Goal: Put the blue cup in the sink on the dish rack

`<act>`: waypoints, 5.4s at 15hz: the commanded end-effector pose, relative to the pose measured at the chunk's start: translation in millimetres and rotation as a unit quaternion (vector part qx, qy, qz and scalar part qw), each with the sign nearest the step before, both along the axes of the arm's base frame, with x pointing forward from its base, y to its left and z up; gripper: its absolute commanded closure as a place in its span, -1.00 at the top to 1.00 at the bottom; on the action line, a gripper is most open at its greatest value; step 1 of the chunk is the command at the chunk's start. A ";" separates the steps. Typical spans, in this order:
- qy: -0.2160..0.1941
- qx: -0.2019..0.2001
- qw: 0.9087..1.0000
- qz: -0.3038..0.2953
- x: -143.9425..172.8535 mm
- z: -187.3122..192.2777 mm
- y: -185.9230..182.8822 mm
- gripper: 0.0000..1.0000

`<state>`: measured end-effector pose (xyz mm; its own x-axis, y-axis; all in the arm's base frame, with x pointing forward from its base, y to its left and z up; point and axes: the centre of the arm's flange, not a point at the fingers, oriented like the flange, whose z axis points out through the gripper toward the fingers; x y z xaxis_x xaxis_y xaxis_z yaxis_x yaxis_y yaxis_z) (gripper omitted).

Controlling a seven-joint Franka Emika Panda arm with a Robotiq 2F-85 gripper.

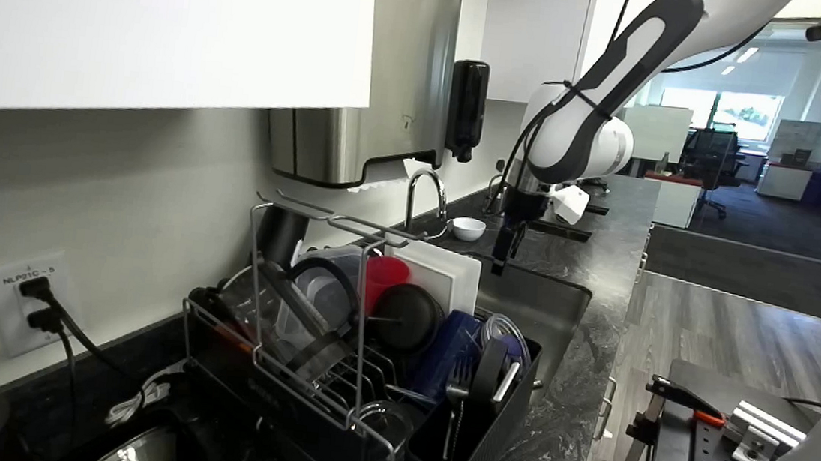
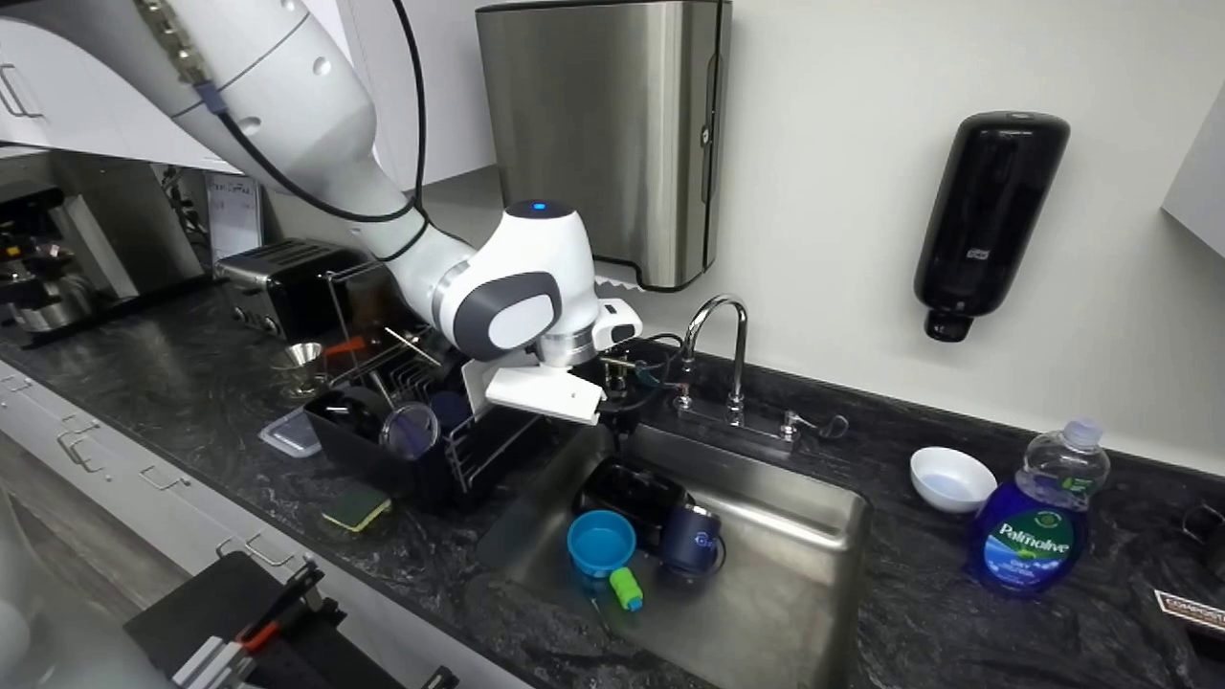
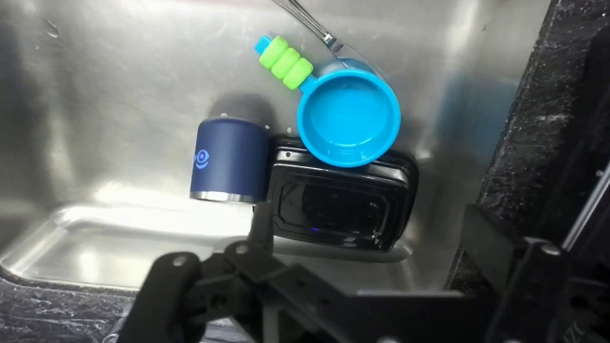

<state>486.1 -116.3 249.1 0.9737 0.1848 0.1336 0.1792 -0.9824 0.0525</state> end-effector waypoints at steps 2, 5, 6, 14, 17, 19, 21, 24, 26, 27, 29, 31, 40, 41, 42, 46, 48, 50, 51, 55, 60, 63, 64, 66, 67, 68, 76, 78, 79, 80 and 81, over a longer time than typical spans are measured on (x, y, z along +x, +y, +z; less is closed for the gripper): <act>-0.002 0.011 0.999 0.030 51.7 -16.3 -6.8 1.00; -0.005 0.012 1.000 0.025 83.9 -29.5 -21.9 1.00; -0.006 0.011 1.000 0.020 91.4 -35.4 -29.7 1.00; 0.004 0.023 1.000 -0.005 113.8 -78.0 -55.9 1.00; 0.004 0.031 0.999 -0.005 114.8 -84.4 -47.5 1.00; 0.005 0.034 0.999 -0.005 113.4 -87.6 -44.2 1.00; 0.007 0.037 0.999 -0.005 111.9 -92.8 -43.9 1.00; 0.013 0.040 0.999 -0.007 108.7 -104.1 -47.4 1.00; 0.017 0.042 0.999 -0.009 106.2 -113.2 -50.2 1.00; 0.018 0.045 0.999 -0.009 104.9 -118.2 -51.6 1.00; 0.017 0.049 0.999 -0.009 103.7 -126.4 -54.0 1.00; 0.010 0.054 0.998 -0.008 103.3 -133.8 -55.5 1.00; -0.044 0.063 0.997 -0.003 116.1 -169.7 -57.9 1.00; -0.051 0.064 0.997 -0.004 117.6 -174.0 -58.4 1.00; -0.057 0.065 0.996 -0.005 119.0 -177.8 -59.1 1.00; -0.075 0.069 0.995 -0.004 122.3 -193.3 -63.2 1.00; -0.084 0.069 0.994 -0.004 123.8 -199.1 -68.2 1.00; -0.093 0.068 0.993 -0.003 125.6 -203.8 -73.5 1.00; -0.097 0.067 0.993 -0.002 126.3 -204.7 -75.2 1.00; -0.106 0.064 0.992 0.007 127.8 -209.9 -78.3 1.00; -0.106 0.062 0.992 0.017 126.5 -212.1 -76.2 1.00; -0.094 0.055 0.994 0.020 125.5 -210.5 -76.6 1.00; -0.089 0.052 0.994 0.020 125.3 -210.1 -76.9 1.00; -0.065 0.039 0.997 0.018 121.0 -204.9 -79.2 1.00; -0.061 0.035 0.997 0.019 119.3 -203.7 -81.2 1.00; -0.057 0.033 0.998 0.020 119.4 -204.5 -82.7 1.00; 0.043 0.031 0.998 0.028 113.0 -207.8 -81.2 1.00; 0.061 0.025 0.997 0.029 110.8 -206.4 -81.9 1.00; 0.067 0.021 0.997 0.029 110.0 -206.2 -82.3 1.00; 0.073 0.019 0.997 0.029 109.2 -205.4 -82.7 1.00; 0.077 0.016 0.996 0.030 108.7 -204.6 -83.2 1.00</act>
<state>596.1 -199.9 36.8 0.9696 0.2409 0.0431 0.2421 -0.9699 -0.0249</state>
